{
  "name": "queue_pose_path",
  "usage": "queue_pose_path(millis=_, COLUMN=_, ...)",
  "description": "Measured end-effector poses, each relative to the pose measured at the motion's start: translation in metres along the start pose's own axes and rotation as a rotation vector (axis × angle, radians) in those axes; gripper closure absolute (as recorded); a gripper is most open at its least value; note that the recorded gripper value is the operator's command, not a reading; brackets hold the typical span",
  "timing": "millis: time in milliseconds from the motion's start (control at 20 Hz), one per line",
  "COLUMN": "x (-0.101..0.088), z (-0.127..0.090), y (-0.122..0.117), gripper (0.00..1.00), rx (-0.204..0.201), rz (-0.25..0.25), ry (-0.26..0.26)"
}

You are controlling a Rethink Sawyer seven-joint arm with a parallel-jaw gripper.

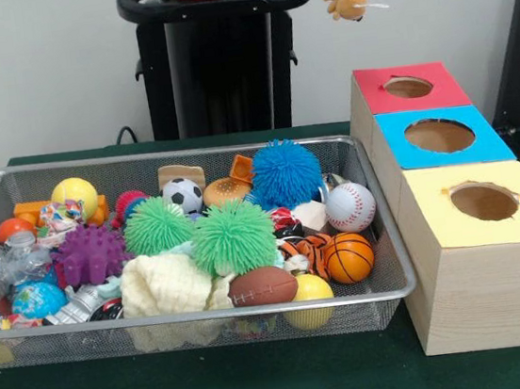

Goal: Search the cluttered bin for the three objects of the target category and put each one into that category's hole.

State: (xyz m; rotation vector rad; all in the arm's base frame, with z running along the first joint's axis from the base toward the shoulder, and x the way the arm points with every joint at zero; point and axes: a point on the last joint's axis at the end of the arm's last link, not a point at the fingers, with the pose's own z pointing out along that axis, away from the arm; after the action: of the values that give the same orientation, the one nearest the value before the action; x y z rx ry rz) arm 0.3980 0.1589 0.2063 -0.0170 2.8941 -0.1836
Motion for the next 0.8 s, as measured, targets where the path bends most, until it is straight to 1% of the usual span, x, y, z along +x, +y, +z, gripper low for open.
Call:
queue_pose_path(millis=100, x=-0.002, z=0.001, y=-0.004, gripper=1.0, rx=-0.012, rz=0.016, ry=0.004)
queue_pose_path(millis=150, x=-0.004, z=0.004, y=-0.013, gripper=1.0, rx=-0.022, rz=0.042, ry=0.016)
queue_pose_path(millis=250, x=-0.006, z=0.009, y=-0.022, gripper=1.0, rx=-0.027, rz=0.067, ry=0.03)
queue_pose_path(millis=300, x=-0.008, z=0.013, y=-0.03, gripper=1.0, rx=-0.032, rz=0.088, ry=0.043)
queue_pose_path(millis=350, x=-0.008, z=0.015, y=-0.033, gripper=1.0, rx=-0.034, rz=0.096, ry=0.048)
queue_pose_path(millis=400, x=-0.009, z=0.021, y=-0.041, gripper=1.0, rx=-0.039, rz=0.116, ry=0.065)
queue_pose_path(millis=500, x=-0.009, z=0.025, y=-0.044, gripper=1.0, rx=-0.041, rz=0.124, ry=0.077)
queue_pose_path(millis=550, x=-0.006, z=0.031, y=-0.045, gripper=1.0, rx=-0.042, rz=0.126, ry=0.096)
queue_pose_path(millis=800, x=0.008, z=0.045, y=-0.035, gripper=1.0, rx=-0.043, rz=0.086, ry=0.138)
